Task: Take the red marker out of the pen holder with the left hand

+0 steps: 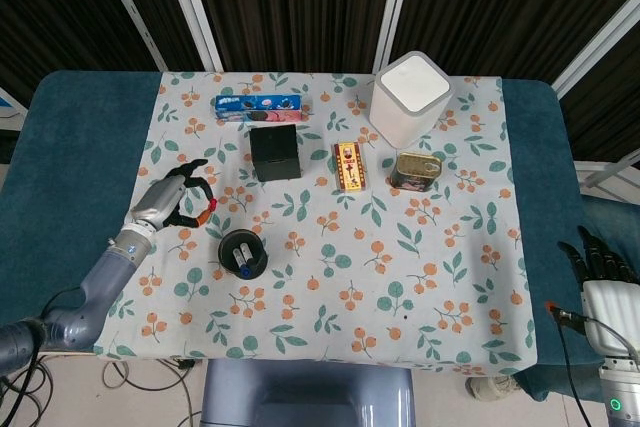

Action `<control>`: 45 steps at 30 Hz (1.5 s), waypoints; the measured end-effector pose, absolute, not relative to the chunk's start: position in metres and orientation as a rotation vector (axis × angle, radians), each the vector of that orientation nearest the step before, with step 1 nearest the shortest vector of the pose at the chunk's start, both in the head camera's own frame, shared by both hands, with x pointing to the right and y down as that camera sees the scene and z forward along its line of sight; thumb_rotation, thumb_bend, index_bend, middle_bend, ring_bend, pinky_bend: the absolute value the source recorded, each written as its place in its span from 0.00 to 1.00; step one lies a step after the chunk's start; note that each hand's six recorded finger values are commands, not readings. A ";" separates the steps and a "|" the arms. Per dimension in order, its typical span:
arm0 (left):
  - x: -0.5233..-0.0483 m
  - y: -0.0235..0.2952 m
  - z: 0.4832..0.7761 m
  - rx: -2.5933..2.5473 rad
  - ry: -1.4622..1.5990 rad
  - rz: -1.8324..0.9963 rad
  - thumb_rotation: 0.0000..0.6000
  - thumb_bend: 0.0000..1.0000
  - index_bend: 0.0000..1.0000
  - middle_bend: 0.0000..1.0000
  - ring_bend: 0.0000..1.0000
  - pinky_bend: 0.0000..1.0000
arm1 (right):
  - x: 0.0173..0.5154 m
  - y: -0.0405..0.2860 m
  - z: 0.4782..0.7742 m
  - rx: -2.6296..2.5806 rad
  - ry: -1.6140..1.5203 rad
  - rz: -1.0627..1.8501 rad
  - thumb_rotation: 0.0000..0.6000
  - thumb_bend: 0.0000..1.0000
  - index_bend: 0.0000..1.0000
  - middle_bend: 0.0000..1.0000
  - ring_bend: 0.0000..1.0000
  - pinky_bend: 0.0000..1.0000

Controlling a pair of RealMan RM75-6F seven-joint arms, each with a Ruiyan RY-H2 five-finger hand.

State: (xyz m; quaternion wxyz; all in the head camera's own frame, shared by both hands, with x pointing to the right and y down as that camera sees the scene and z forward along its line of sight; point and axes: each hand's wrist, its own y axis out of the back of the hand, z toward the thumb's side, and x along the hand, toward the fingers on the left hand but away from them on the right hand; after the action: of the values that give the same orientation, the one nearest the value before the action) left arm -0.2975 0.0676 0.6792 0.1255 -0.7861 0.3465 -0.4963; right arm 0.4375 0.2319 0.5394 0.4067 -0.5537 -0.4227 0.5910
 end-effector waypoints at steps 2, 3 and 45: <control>-0.294 0.069 0.685 -2.286 0.996 -1.464 1.00 0.38 0.52 0.05 0.00 0.00 | 0.438 0.232 0.539 -1.396 -1.071 1.493 1.00 0.18 0.20 0.00 0.10 0.19; -0.292 0.070 0.688 -2.283 0.991 -1.470 1.00 0.38 0.52 0.04 0.00 0.00 | 0.439 0.232 0.539 -1.396 -1.073 1.494 1.00 0.18 0.19 0.00 0.10 0.19; -0.403 0.185 0.571 -1.600 0.910 -1.450 1.00 0.22 0.11 0.00 0.00 0.00 | 0.434 0.229 0.535 -1.383 -1.068 1.443 1.00 0.18 0.19 0.00 0.10 0.19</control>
State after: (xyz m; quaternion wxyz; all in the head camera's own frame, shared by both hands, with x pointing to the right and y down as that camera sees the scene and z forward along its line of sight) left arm -0.4032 0.1854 0.5707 0.3887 -0.6292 0.3578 -0.5701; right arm 0.4345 0.2292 0.5353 0.4239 -0.5529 -0.4268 0.5766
